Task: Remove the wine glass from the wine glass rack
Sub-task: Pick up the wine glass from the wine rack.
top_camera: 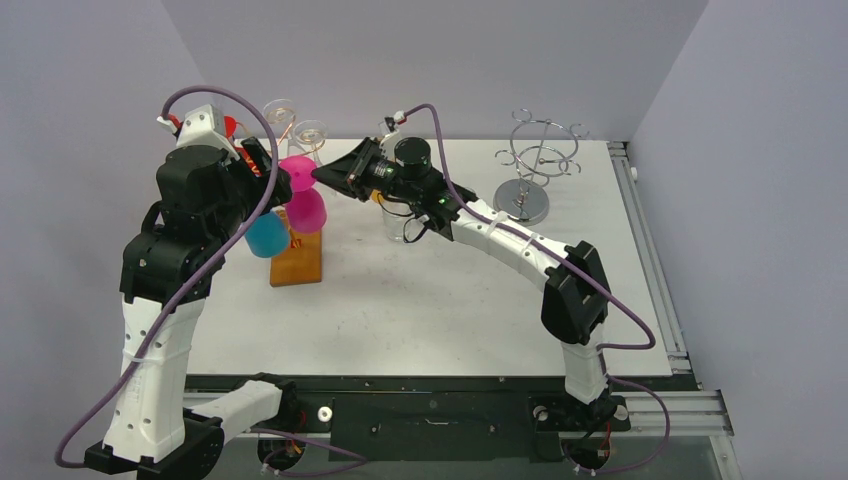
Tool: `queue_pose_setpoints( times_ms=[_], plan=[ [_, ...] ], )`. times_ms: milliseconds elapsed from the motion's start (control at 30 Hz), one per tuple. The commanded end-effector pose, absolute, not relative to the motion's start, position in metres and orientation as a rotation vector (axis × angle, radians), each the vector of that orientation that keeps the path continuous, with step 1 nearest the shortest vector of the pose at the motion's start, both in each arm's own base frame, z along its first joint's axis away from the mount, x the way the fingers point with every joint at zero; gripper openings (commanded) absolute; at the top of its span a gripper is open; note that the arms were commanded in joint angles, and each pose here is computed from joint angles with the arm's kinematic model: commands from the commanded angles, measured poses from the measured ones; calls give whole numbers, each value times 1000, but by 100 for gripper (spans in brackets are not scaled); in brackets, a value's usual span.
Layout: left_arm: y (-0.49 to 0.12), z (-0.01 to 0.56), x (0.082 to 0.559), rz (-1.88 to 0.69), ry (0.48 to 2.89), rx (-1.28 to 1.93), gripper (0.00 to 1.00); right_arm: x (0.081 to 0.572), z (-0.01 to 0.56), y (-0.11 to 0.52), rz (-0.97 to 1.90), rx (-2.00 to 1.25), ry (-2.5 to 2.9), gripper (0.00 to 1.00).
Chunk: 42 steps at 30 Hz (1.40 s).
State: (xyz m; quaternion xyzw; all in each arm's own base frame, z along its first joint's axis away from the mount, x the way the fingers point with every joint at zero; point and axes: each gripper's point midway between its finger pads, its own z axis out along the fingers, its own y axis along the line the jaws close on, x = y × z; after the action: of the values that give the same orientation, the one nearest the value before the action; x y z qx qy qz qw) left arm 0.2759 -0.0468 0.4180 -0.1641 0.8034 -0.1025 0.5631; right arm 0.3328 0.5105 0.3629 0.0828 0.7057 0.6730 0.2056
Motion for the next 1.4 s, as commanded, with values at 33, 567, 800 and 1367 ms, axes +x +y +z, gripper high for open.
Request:
queue_pose_setpoints(
  times_ms=[33,567,800,1367],
  plan=[
    [-48,427,280,-258,1855,-378,62,318,417,495,1958,174,1823,0],
    [-49,426,280,-265,1857,-377,62,307,411,499,1920,115,1876,0],
    [-51,424,281,-275,1861,-376,62,302,411,502,1908,76,1890,0],
    [-53,425,282,-286,1859,-375,62,300,418,512,1908,23,1893,0]
  ],
)
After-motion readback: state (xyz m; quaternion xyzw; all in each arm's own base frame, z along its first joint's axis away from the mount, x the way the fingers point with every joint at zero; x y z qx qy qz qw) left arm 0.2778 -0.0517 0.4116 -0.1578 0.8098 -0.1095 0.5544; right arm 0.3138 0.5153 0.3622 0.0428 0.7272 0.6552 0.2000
